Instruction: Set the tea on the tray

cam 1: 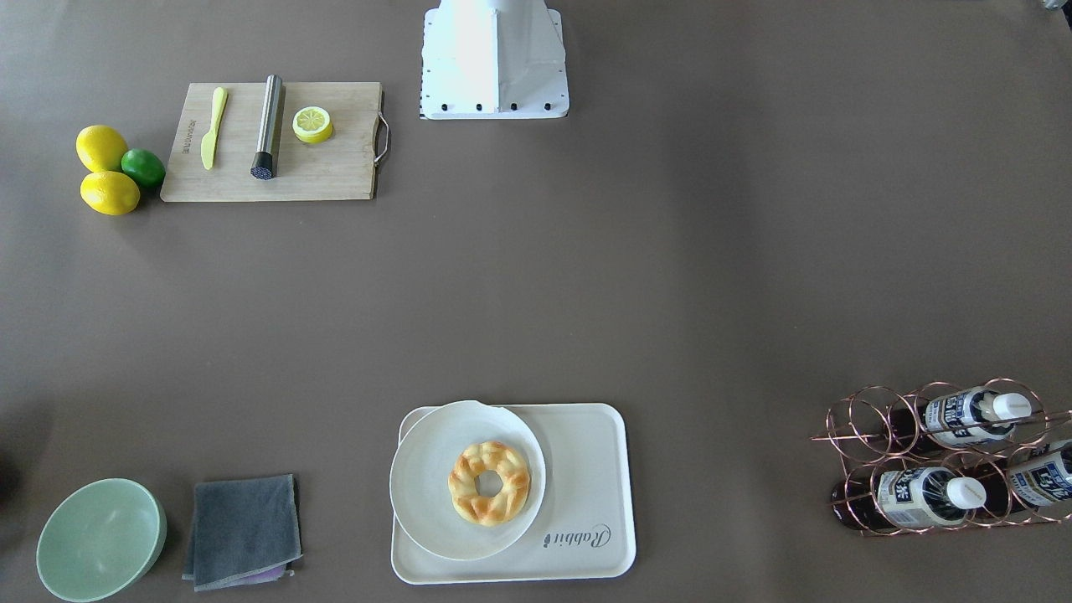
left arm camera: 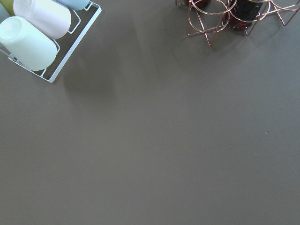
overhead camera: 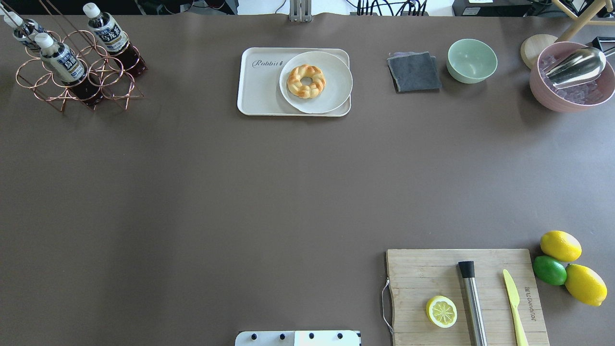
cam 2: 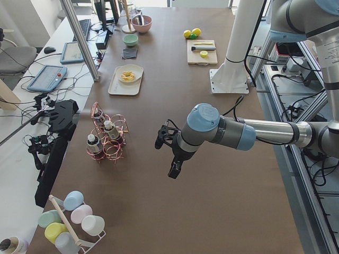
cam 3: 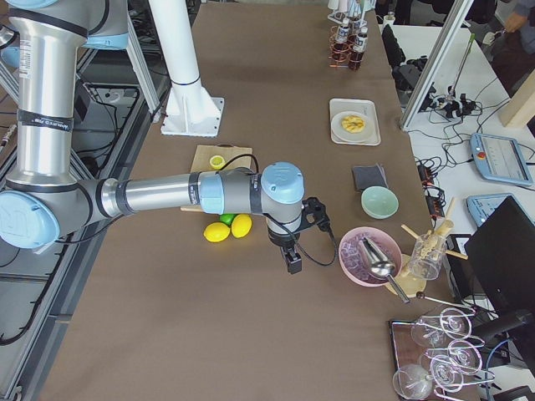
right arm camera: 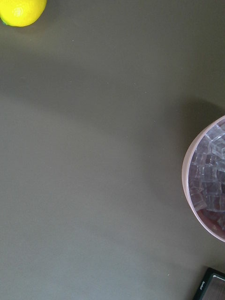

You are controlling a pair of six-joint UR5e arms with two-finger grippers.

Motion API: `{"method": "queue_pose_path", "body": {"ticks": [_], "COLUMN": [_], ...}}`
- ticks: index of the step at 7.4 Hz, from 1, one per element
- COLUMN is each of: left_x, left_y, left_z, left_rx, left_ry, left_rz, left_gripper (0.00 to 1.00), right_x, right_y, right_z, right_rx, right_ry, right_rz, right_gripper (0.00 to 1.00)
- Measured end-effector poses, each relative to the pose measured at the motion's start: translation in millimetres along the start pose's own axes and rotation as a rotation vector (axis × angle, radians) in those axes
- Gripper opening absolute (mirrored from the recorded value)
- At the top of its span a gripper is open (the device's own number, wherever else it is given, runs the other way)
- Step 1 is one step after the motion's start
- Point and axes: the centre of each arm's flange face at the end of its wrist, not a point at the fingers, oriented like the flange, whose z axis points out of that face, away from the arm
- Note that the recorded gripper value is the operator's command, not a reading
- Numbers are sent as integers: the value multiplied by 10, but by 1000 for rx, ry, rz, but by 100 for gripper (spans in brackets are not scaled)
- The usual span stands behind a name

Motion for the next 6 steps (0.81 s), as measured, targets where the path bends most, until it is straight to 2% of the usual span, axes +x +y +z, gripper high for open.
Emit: {"method": "queue_pose_path", "body": {"ticks": [6], "left_x": [19], "left_y": [-5], "left_z": [4], "left_rx": [0], "left_ry": [8], "left_rz": [0], "left_gripper": [97], "right_x": [18], "right_y": [22], "right_z": [27], "right_rx": [-5], "right_ry": [-2], "right_rz": [5], "right_gripper": [100]}}
